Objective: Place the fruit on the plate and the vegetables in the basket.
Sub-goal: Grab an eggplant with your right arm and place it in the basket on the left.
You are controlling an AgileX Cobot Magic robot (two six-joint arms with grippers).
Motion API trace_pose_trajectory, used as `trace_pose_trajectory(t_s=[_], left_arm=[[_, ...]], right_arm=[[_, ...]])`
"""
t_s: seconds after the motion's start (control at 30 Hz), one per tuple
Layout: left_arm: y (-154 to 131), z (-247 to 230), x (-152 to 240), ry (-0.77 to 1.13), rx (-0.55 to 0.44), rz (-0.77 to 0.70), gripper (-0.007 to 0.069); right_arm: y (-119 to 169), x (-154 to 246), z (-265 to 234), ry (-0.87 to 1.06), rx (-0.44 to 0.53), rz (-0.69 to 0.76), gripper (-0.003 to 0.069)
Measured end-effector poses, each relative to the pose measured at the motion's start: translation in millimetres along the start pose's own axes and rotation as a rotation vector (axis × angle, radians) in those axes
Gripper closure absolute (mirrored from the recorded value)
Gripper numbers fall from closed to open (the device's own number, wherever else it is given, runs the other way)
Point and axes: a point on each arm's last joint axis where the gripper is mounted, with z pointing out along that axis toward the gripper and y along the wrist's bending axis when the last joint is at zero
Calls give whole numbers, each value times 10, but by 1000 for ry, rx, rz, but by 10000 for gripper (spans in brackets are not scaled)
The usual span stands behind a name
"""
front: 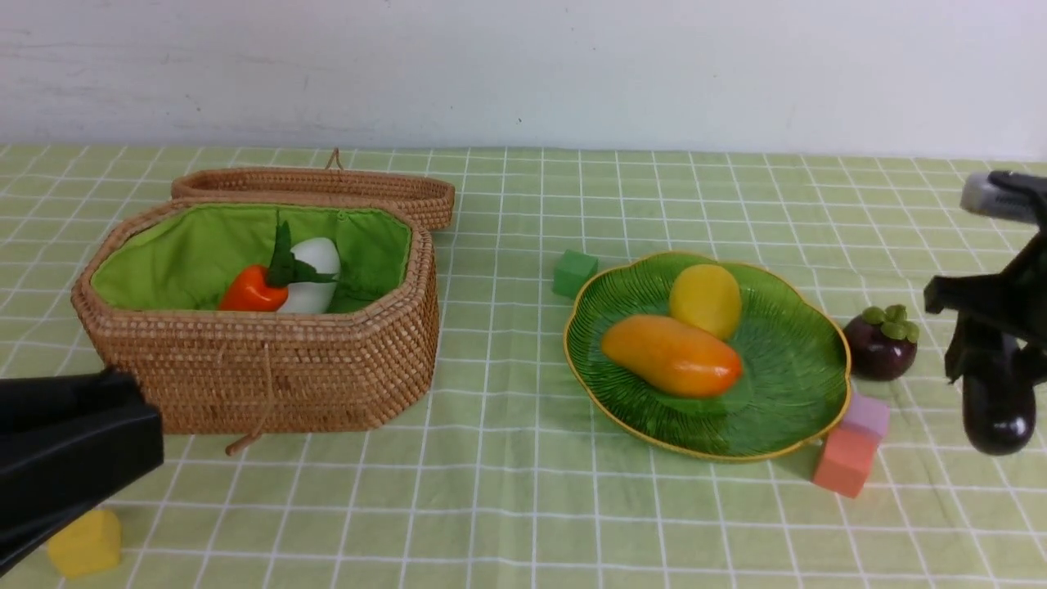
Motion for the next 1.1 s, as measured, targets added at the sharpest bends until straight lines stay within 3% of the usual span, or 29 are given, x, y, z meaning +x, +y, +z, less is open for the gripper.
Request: trace_pose_trajectory(t_s=[0.2, 0.3, 0.5, 0.73, 0.87, 1.1], left_arm=[[28, 0, -5, -6, -31, -26, 582], [89, -4, -10, -14, -98, -59, 638], [212, -39, 34, 15, -243, -163, 638], [282, -217, 37, -45, -377, -234, 638], [302, -323, 51, -70, -435, -261, 638], [353, -383, 100, -36, -516, -266, 638]], right_arm=[[236, 154, -474, -50, -116, -35, 272], [661, 215, -658, -75, -243, -152, 272], [1758, 313, -1043, -211, -448, -490, 272], [2782, 428, -1199, -326, -617, -728, 272], [3210, 470, -1098, -364, -670, -798, 272], [3610, 516, -922, -416, -739, -885, 272]])
